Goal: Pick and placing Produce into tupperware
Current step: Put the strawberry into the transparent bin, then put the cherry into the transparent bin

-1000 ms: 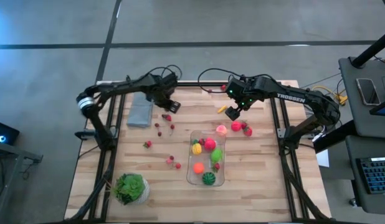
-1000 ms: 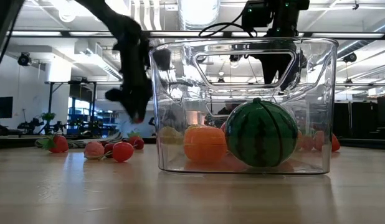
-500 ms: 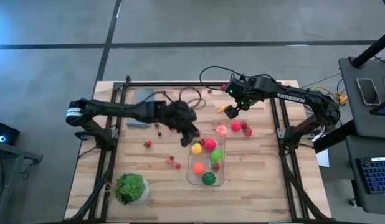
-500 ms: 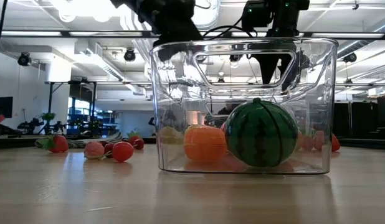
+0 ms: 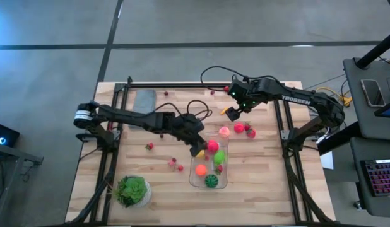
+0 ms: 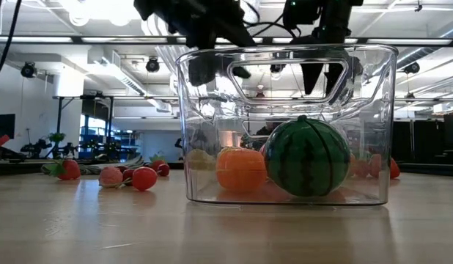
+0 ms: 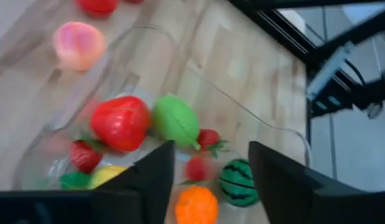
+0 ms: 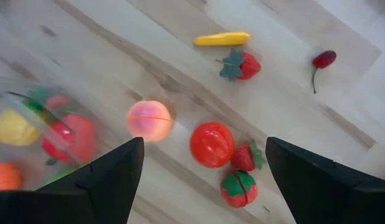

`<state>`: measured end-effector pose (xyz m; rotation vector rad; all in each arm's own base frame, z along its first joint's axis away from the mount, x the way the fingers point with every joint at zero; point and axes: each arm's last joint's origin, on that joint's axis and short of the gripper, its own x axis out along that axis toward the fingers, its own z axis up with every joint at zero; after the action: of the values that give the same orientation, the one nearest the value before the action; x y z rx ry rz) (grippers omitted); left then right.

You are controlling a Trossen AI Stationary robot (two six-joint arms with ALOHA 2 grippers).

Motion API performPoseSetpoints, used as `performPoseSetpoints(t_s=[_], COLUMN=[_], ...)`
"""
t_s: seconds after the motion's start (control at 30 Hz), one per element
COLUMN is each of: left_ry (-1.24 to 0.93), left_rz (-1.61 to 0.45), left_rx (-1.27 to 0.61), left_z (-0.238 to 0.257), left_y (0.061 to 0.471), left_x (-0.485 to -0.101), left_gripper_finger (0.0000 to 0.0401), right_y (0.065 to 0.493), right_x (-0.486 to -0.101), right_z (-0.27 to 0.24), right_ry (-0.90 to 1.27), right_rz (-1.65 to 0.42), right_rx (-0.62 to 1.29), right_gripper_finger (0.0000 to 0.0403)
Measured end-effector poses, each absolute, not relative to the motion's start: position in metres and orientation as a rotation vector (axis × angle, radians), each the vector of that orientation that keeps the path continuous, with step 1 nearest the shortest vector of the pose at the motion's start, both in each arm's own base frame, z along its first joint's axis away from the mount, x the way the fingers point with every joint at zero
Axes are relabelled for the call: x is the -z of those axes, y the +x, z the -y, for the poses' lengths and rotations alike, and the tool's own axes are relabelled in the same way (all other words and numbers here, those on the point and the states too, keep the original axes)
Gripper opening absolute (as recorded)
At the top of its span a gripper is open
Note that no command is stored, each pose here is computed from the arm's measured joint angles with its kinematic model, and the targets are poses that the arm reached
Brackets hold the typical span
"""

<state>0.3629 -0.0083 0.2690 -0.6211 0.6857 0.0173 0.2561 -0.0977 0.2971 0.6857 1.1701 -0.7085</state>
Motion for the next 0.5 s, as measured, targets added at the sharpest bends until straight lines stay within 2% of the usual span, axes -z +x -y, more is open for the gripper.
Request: performPoseSetpoints(t_s=[0.13,0.3,0.37,0.5], left_ry=[-0.653,-0.664,-0.681,-0.765], left_rz=[-0.689,-0.796,-0.836,-0.825], left_rx=[-0.029,-0.114,-0.215,-0.549], left_z=[0.008,-0.008,-0.022,-0.062], left_y=[0.360,0.337,0.319,0.286], left_x=[-0.271,-0.286,-0.294,-0.305], left_gripper_finger=[0.0251,0.0271,0.0271,0.0272], right_y=[0.259,0.260,0.261,0.259], right_x=[-0.307,-0.319,-0.325,-0.332], right_z=[0.097,0.101,0.104,0.116], right_ry=[0.676,0.646,0.624,0.623], right_rz=[-1.133,-1.087,-1.067,-1.021], right_rx=[0.703,0.701,0.709,0.747], right_gripper_finger=[0.0327,0.0327,0.0327,0.0327])
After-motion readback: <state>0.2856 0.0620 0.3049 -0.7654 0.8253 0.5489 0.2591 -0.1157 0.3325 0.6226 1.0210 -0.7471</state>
